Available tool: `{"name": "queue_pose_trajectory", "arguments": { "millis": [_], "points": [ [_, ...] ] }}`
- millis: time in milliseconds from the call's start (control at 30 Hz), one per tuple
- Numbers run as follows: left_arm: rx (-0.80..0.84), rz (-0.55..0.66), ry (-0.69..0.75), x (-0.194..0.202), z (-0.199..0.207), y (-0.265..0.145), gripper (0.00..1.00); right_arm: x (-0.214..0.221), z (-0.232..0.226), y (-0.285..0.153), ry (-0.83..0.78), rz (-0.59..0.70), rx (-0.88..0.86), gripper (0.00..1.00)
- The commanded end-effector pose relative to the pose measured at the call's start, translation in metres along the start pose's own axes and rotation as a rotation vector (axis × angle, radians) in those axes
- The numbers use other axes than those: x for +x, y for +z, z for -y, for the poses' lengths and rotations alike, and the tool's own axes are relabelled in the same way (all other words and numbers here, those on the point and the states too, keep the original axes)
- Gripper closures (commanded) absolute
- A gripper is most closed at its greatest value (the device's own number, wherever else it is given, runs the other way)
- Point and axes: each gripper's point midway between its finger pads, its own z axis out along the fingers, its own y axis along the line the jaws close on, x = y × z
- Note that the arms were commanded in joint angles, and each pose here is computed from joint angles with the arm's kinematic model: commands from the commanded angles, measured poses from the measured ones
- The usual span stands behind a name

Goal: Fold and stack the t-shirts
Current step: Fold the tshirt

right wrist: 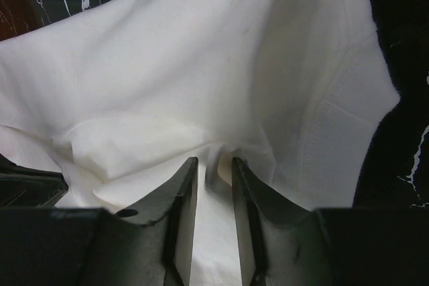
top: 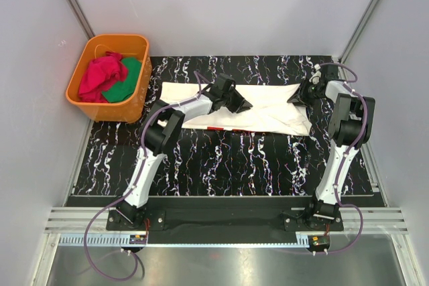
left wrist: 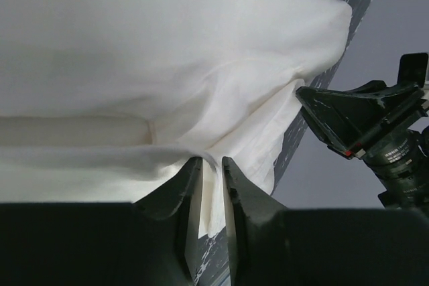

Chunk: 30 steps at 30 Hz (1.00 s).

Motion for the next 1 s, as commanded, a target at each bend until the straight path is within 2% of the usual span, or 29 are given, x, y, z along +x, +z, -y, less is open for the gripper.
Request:
{"name": "queue_pose_trajectory", "arguments": {
  "millis": [0,167,233,267,300,667,967],
  "points": [
    [0.118,-0.012,0.019,-0.004,0.024,0.005,0.83,-0.009,-0.012,-0.001,-0.032,0.022,-0.034,0.67],
    [0.147,0.0,0.036,-0.008,0.027,0.004,0.99,-0.016,-0.006,-0.006,-0.029,0.059,0.014,0.82],
    [0.148,0.001,0.038,-0.01,0.022,0.004,1.0,-0.018,-0.006,-0.006,-0.025,0.07,0.018,0.9],
    [0.151,0.003,0.04,-0.01,0.022,0.003,1.0,-0.019,-0.004,-0.006,-0.019,0.079,0.026,0.97],
    [0.149,0.004,0.044,-0.01,0.021,0.001,1.0,-0.02,-0.003,-0.006,-0.019,0.087,0.031,0.99],
    [0.163,0.085,0.124,-0.019,0.028,-0.033,1.0,-0.02,0.002,-0.009,0.028,0.132,0.034,1.0],
    [0.177,0.087,0.135,-0.024,0.029,-0.034,1.0,-0.024,0.012,-0.019,0.04,0.177,0.073,1.0]
  ]
}}
